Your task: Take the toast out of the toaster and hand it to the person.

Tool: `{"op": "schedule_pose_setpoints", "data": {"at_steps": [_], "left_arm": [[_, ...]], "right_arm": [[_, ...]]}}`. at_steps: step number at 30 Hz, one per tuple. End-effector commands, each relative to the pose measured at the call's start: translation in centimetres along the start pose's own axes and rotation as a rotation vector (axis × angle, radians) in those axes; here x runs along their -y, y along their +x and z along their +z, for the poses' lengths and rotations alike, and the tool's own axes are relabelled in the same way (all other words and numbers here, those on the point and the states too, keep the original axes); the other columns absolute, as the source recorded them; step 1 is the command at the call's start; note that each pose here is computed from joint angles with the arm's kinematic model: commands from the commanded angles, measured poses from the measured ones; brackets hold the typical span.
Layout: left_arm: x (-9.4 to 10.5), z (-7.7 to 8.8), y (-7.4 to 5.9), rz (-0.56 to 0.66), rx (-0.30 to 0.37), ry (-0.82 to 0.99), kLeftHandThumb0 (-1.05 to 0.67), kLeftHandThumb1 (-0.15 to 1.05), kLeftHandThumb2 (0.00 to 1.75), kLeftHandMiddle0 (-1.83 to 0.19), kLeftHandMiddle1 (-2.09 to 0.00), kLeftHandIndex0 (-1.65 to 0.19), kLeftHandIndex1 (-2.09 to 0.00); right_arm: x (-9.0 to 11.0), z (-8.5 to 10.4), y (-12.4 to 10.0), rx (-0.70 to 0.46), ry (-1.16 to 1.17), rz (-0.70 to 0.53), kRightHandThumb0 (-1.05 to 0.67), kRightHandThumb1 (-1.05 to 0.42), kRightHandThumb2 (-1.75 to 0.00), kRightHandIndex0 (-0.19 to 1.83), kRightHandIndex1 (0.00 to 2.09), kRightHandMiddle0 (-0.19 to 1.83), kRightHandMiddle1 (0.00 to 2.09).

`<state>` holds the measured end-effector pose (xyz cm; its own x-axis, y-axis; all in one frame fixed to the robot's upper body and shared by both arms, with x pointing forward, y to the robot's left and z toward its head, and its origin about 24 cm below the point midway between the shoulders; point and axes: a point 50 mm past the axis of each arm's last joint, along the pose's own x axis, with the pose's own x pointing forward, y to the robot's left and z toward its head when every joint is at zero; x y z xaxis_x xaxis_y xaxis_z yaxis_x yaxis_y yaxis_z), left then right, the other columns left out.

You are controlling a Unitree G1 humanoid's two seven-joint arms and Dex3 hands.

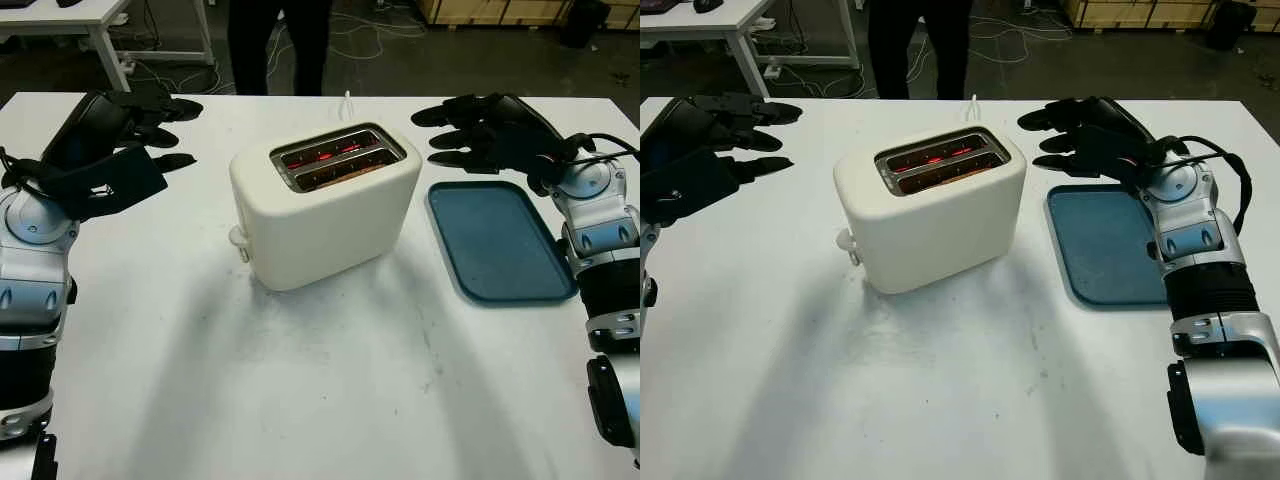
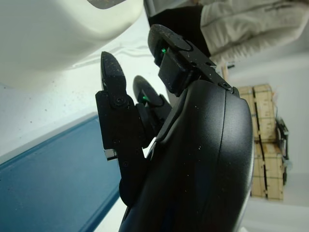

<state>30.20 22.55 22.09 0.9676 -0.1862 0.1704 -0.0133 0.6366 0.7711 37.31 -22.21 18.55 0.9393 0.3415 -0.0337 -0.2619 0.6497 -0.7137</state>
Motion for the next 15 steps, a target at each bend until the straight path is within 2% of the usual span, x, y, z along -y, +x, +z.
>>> {"op": "schedule_pose_setpoints", "data": {"at_steps": [1,15], "left_arm": [[-0.15,-0.02,-0.05,0.010,0.009,-0.005,-0.31,0.92,0.01,-0.63,-0.48,-0.73,-0.01],[-0.18,-0.09,-0.08,0.008,0.005,-0.004,-0.30,0.92,0.01,-0.61,-0.49,-0.72,-0.01]], "right_arm": [[-0.15,0.02,0.07,-0.004,0.008,0.003,-0.22,-0.92,-0.09,0.74,0.00,0.67,0.00],[-0.14,0.00,0.04,0.000,0.008,0.007,-0.22,-0.92,-0.09,0.75,0.00,0.68,0.00]]}}
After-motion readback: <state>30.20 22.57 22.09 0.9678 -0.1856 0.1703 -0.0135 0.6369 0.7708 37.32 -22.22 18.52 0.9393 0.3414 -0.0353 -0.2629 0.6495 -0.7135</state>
